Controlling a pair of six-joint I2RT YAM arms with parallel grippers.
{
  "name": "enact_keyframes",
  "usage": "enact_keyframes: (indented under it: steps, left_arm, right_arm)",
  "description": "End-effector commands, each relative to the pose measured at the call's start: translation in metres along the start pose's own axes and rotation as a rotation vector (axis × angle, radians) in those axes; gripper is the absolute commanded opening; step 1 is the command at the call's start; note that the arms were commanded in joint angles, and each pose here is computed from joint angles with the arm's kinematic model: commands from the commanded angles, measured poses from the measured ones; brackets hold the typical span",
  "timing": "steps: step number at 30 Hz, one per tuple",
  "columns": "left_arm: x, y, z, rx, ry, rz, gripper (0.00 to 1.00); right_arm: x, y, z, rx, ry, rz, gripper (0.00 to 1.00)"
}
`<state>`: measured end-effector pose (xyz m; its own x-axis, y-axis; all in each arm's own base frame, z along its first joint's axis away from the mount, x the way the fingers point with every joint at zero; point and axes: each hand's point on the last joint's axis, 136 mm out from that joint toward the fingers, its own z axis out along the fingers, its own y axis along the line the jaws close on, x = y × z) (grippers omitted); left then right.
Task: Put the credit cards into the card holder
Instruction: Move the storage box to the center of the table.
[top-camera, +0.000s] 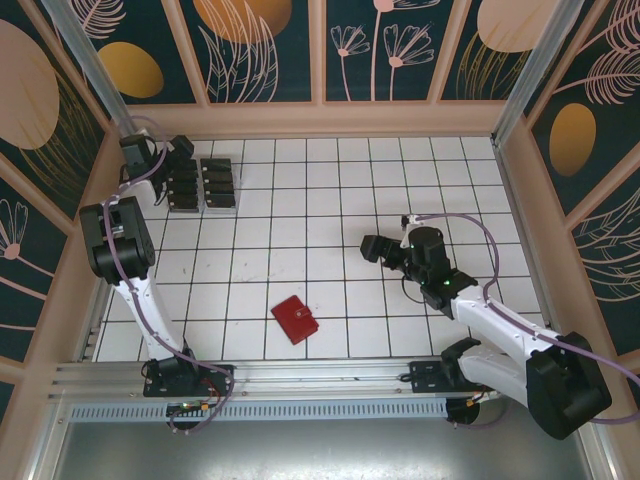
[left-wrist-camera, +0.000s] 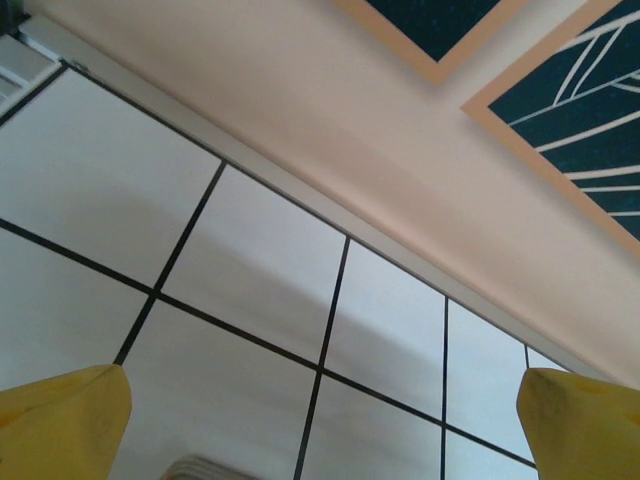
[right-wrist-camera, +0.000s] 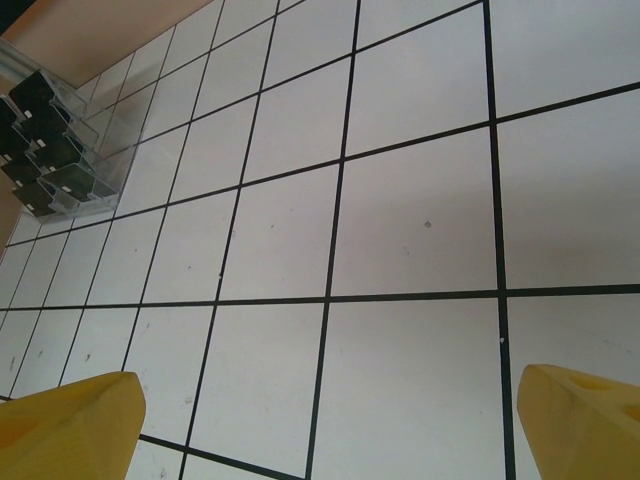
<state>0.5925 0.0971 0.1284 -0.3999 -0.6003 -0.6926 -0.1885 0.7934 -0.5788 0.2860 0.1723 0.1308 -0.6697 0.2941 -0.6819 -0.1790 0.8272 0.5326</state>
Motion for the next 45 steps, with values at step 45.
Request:
enact_keyframes:
  steps: [45]
  left_arm:
    - [0.175,-0.174,-0.091,0.474,0.137,-0.169,0.98]
  right_arm:
    - [0.007,-0.012,-0.010,0.034,0.016,0.096,0.92]
